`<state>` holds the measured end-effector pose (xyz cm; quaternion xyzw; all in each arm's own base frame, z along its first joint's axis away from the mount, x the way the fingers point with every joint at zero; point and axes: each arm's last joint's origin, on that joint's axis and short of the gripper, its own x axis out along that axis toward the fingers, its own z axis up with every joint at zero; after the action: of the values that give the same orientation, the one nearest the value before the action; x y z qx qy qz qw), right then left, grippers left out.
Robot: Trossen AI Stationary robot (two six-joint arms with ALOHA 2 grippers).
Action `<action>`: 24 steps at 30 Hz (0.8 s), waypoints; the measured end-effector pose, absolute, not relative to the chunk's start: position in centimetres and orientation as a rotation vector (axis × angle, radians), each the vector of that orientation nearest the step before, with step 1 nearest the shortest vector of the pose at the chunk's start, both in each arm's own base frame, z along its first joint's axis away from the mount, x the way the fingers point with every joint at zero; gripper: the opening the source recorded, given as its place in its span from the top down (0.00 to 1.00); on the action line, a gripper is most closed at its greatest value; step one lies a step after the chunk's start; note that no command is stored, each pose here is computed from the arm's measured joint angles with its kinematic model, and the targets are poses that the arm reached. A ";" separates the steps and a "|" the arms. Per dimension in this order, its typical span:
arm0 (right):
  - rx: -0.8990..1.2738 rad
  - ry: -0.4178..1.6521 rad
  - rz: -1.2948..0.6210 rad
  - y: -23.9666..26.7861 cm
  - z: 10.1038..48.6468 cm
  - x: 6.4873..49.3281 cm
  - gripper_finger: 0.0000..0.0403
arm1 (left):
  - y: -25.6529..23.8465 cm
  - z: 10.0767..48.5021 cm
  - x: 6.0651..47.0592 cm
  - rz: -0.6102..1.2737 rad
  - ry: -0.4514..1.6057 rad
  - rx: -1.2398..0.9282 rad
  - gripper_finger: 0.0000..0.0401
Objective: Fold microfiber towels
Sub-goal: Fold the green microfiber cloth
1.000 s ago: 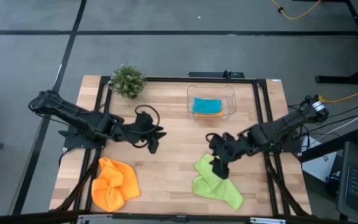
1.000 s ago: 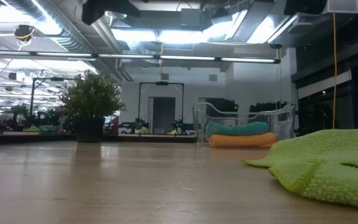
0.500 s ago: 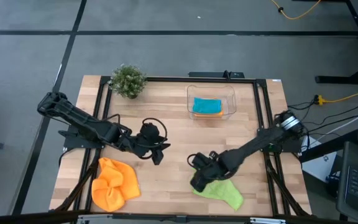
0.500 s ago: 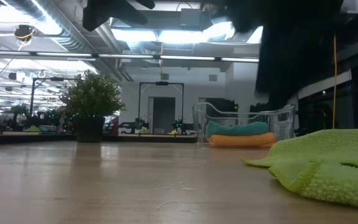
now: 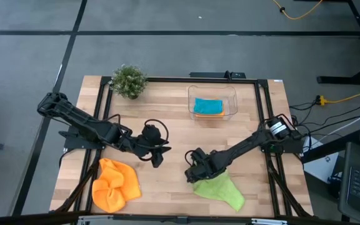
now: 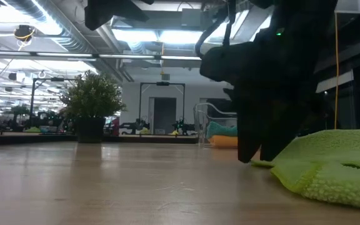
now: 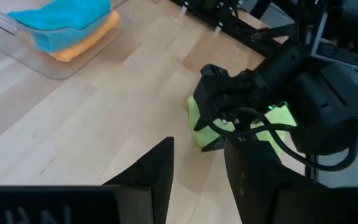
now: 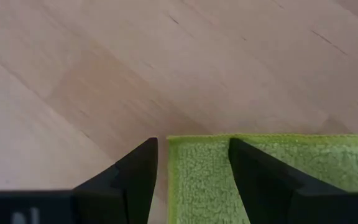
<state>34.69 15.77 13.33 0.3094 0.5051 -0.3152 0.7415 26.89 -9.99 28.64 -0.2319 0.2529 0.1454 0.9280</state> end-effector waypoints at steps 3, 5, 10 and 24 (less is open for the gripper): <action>0.673 1.110 -0.711 15.5 12.8 35.0 0.50 | -10.0 28.6 26.9 0.287 0.526 -0.476 0.66; 0.664 1.121 -0.723 15.4 12.3 35.0 0.50 | -10.0 28.6 26.9 0.287 0.526 -0.475 0.66; 0.632 1.137 -0.751 15.5 11.5 34.9 0.54 | -10.0 28.6 26.9 0.287 0.528 -0.475 0.66; 0.503 1.335 -0.697 15.9 14.1 35.5 0.98 | -10.0 28.5 26.8 0.273 0.542 -0.449 0.66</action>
<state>35.50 15.91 14.05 0.2257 0.5995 -0.3129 0.7013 26.84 -10.03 28.55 -0.2193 0.2644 0.1333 0.9296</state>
